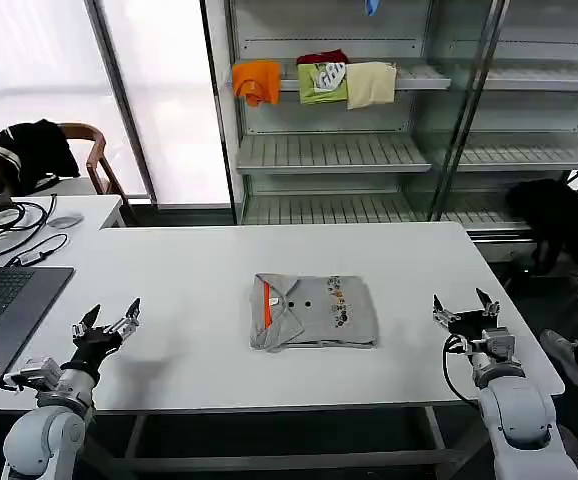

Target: Fold and organize the clothes.

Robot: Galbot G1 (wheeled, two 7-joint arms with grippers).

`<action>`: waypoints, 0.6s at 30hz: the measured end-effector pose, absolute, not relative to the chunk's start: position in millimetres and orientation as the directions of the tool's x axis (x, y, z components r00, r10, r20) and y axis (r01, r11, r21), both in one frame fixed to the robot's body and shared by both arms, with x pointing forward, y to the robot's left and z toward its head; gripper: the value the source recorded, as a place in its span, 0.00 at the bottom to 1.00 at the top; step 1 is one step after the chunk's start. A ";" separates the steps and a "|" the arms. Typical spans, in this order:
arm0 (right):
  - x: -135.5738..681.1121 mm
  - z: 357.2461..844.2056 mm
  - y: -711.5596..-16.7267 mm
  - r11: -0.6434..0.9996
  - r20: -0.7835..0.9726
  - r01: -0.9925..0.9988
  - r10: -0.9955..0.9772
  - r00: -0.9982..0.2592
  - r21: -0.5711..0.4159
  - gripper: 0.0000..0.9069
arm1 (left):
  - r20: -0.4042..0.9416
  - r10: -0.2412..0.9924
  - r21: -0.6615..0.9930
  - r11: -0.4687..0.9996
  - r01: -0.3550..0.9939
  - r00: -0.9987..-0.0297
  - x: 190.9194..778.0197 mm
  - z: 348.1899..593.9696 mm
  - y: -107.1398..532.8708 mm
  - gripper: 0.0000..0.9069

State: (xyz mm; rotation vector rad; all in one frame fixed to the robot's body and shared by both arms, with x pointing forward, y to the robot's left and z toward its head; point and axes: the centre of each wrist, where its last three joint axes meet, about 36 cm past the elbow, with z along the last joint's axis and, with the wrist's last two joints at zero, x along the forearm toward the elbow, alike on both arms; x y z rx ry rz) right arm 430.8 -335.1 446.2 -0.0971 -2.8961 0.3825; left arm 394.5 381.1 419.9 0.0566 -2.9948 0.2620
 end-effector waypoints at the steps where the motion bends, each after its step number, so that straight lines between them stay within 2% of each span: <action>1: 430.9 446.1 -335.9 0.965 0.202 0.037 0.092 -0.975 -0.261 1.00 | 0.137 -0.025 -0.171 0.984 -0.049 -0.990 394.5 419.9 381.1 1.00; 18: 429.2 446.6 -343.8 0.977 0.116 0.044 0.070 -0.991 -0.208 1.00 | 0.122 -0.003 -0.219 0.975 -0.030 -0.993 396.1 426.4 378.0 1.00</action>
